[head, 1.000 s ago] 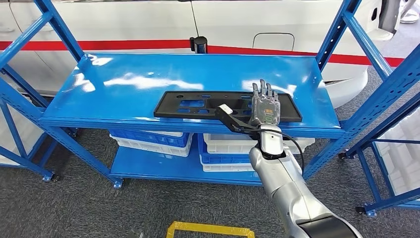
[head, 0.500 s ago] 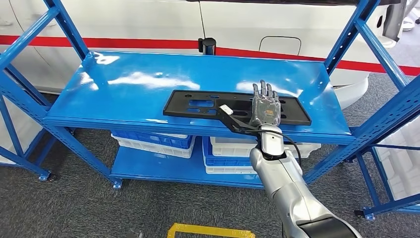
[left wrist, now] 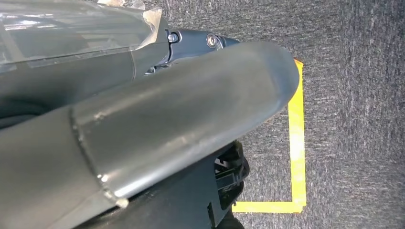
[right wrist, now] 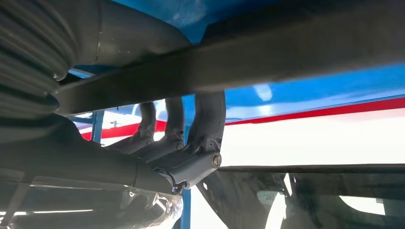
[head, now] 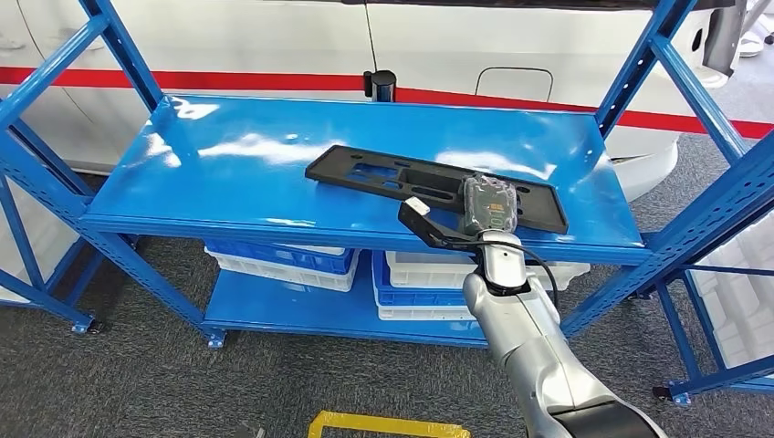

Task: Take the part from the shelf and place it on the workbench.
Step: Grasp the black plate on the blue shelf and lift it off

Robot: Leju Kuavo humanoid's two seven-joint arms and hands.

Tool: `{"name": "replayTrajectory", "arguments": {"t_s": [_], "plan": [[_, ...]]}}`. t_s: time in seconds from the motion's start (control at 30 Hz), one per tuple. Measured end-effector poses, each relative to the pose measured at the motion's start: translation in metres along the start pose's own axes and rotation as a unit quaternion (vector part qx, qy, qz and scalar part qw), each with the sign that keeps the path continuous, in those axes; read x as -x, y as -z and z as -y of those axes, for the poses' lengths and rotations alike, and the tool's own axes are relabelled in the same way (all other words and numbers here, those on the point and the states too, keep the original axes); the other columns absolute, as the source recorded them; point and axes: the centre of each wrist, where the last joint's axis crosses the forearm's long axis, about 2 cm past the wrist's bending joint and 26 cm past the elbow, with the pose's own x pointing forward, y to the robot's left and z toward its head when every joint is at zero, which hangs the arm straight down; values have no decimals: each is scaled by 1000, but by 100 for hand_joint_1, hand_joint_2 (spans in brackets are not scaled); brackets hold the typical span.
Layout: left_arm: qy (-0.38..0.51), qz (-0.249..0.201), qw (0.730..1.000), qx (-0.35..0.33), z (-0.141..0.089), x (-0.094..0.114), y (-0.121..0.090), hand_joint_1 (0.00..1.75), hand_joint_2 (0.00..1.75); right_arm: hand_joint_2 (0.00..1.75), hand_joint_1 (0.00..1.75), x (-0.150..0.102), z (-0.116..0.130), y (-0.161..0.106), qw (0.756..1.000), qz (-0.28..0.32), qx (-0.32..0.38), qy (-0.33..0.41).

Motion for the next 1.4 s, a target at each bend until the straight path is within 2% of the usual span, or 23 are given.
{"name": "replayTrajectory", "arguments": {"t_s": [0.53, 0.67, 0.87, 1.0, 1.13, 1.4], "plan": [[8, 1, 1000, 18, 0, -2, 1, 0, 0, 175, 175, 11, -2, 0, 1000, -16, -3, -1], [9, 1, 1000, 22, 0, -2, 1, 0, 175, 175, 175, 12, -3, 0, 1000, -18, -4, -2], [25, -3, 999, 39, -1, -4, 2, 0, 175, 175, 175, 15, -3, 0, 1000, -29, 3, 0], [101, -46, 991, 80, 1, -8, 4, 0, 175, 175, 175, 14, 3, 1, 999, -31, 42, 9], [146, -70, 982, 96, 2, -11, 6, 0, 175, 175, 175, 15, 23, 5, 994, -30, 108, 20], [162, -61, 980, 94, -4, -17, 9, 0, 175, 175, 175, 30, 67, 4, 974, -31, 221, 27]]}}
